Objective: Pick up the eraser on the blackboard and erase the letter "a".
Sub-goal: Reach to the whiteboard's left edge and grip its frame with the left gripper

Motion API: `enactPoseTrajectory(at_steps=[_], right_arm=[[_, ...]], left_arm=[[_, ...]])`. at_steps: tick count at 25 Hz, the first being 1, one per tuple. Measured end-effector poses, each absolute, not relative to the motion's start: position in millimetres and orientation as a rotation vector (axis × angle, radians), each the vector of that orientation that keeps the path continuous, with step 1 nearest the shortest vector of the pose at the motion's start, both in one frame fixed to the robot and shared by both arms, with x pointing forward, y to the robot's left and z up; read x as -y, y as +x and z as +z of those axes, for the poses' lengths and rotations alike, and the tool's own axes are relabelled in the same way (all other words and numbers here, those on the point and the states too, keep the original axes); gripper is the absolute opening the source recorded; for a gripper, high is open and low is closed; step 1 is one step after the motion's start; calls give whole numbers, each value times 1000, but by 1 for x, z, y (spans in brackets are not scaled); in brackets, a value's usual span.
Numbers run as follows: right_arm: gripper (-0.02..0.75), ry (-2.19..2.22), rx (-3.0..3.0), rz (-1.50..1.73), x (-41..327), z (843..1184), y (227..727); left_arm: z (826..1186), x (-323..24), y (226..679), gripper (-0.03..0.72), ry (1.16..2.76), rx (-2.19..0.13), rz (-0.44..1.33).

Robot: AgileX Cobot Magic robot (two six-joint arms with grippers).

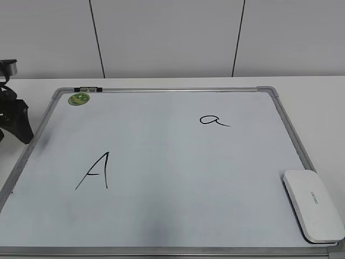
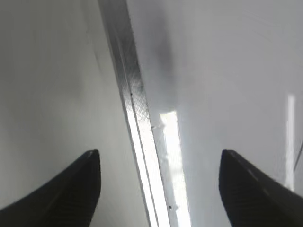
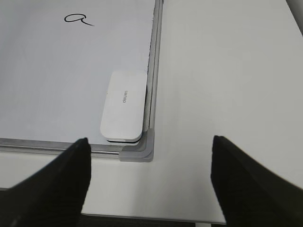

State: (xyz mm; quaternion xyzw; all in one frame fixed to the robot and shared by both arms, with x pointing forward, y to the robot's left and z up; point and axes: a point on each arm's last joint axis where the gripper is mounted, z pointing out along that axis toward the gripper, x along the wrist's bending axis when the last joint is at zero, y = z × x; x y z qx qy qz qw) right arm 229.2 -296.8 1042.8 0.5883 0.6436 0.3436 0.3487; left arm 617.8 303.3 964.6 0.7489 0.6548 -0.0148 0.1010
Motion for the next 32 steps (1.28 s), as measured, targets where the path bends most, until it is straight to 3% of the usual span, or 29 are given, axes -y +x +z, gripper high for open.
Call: enactPoseTrajectory(at_steps=[6, 15, 21, 32], right_arm=[[586, 1525, -1668, 891, 297, 1043, 229], [586, 1525, -1668, 891, 297, 1043, 229], [586, 1525, -1668, 891, 297, 1043, 229], [586, 1525, -1668, 891, 297, 1043, 229]], left_arm=[[942, -325, 625, 569, 2063, -1949, -173], [923, -325, 634, 562, 2045, -1912, -194], [918, -328, 636, 451, 2048, -1914, -170], [920, -353, 634, 382, 1959, -1936, -173]])
